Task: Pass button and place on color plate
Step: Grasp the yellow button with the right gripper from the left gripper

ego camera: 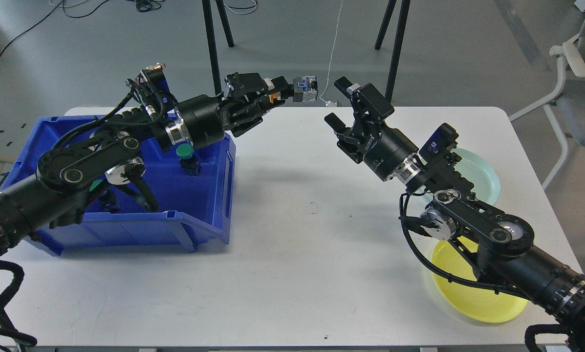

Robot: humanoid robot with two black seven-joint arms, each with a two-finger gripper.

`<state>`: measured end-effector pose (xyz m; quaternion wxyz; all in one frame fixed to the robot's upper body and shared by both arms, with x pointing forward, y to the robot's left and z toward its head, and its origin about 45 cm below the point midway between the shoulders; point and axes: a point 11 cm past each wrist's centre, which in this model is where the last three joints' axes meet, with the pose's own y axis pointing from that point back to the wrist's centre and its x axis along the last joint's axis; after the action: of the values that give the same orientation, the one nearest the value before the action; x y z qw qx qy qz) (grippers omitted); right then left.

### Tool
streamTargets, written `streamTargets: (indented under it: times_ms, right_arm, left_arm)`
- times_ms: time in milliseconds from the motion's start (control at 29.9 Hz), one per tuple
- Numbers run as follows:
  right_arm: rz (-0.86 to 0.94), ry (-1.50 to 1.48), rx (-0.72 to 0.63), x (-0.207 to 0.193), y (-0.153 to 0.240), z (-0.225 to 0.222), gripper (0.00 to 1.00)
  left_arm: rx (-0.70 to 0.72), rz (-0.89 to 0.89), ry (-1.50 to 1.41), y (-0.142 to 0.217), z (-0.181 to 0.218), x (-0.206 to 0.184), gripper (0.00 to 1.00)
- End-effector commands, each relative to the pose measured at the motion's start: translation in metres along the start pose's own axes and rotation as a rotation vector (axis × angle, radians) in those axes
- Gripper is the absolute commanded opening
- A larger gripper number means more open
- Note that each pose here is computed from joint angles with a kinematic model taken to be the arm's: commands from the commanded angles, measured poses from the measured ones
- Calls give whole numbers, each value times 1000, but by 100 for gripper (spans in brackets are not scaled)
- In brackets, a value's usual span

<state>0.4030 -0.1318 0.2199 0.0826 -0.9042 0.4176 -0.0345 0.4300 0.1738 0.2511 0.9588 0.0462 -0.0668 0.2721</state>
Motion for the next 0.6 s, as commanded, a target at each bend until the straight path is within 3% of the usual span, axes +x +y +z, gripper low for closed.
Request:
streamTargets:
  times_ms: [0,434,568]
  right_arm:
    - [-9,-4,14,-6,-8,-3,99]
    - [-3,-41,37,-34,-41,-2,98]
    - [21,-33,36,-32,-41,-2,87]
  left_arm:
    - [1,-1,-1,0,0,0,18]
    - [1,-1,-1,0,0,0,19]
    - [1,-1,-1,0,0,0,19]
